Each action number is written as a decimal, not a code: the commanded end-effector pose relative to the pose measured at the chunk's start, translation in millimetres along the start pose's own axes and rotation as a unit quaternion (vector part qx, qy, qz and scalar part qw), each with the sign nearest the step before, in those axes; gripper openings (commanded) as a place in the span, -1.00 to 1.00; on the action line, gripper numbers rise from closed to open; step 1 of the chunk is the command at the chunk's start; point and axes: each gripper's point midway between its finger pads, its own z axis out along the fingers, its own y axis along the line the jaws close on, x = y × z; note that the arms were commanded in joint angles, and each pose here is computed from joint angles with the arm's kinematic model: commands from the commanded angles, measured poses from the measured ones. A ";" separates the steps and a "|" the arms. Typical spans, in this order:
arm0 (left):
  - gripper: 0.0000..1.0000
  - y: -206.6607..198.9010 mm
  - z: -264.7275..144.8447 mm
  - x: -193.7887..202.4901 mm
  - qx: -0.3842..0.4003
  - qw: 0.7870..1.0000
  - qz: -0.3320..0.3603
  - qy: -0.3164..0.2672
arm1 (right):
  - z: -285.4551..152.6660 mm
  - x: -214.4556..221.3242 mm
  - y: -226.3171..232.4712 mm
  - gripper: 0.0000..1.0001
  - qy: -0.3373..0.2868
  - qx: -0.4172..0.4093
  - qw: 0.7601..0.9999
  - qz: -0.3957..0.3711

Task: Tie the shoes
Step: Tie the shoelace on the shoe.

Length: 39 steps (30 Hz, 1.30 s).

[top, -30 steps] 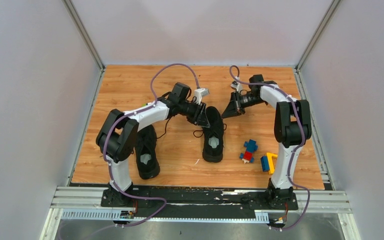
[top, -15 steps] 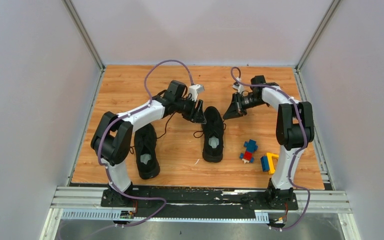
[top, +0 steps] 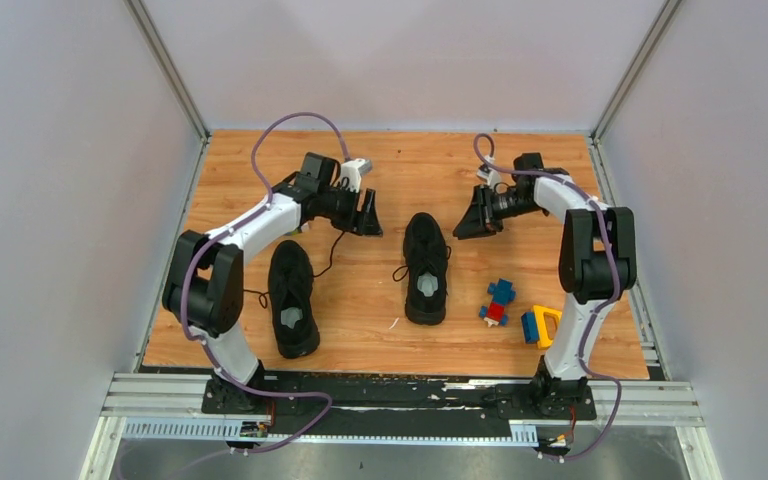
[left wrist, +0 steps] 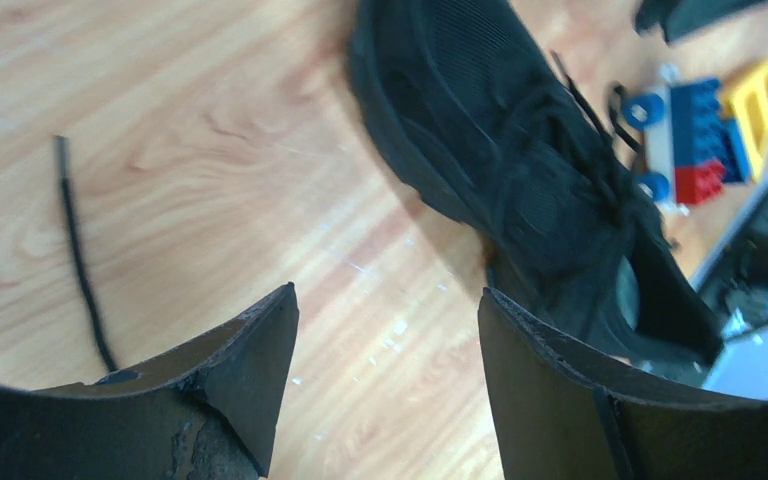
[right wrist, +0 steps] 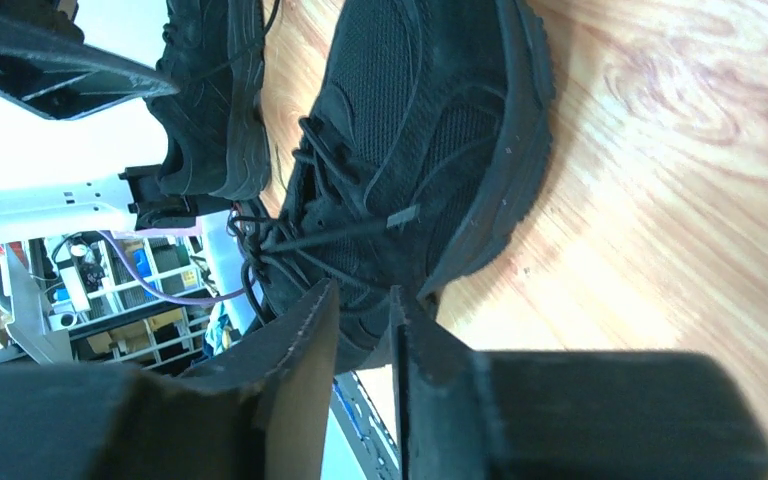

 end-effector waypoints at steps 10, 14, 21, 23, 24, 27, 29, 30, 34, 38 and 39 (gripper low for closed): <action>0.49 -94.7 -26.4 59.9 0.231 0.972 0.053 0.014 | -24.4 23.6 16.2 0.00 -0.036 -0.091 0.994 0.058; 0.49 -103.1 -15.2 66.8 0.237 0.968 0.070 0.036 | -10.4 21.1 12.9 0.03 -0.015 -0.106 0.991 0.077; 0.47 -104.9 4.7 75.3 0.229 0.966 0.089 0.075 | 11.4 29.4 17.6 0.05 0.021 -0.132 0.987 0.089; 0.44 -104.6 9.8 78.1 0.222 0.967 0.089 0.083 | 12.2 29.1 16.8 0.02 0.022 -0.135 0.986 0.094; 0.43 -105.6 11.0 78.1 0.222 0.967 0.086 0.085 | 12.3 29.2 17.0 -0.01 0.022 -0.138 0.986 0.094; 0.33 -102.3 15.4 80.0 0.217 0.969 0.081 0.092 | 12.7 29.8 17.5 -0.10 0.024 -0.144 0.985 0.096; 0.26 -101.5 16.1 79.8 0.215 0.969 0.083 0.092 | 13.5 30.0 16.6 -0.24 0.024 -0.147 0.984 0.096; 0.23 -101.2 16.2 80.5 0.215 0.969 0.083 0.093 | 13.5 30.1 16.6 -0.28 0.024 -0.149 0.984 0.097; 0.03 -99.9 17.2 82.2 0.214 0.968 0.084 0.099 | 14.9 28.7 15.8 -0.36 0.026 -0.156 0.982 0.101; -0.25 -98.1 19.4 83.0 0.213 0.968 0.081 0.107 | 14.3 26.7 17.3 -0.67 0.024 -0.158 0.982 0.097; -0.32 -98.8 19.4 81.9 0.215 0.967 0.083 0.106 | 13.4 26.9 18.1 -0.80 0.023 -0.158 0.983 0.095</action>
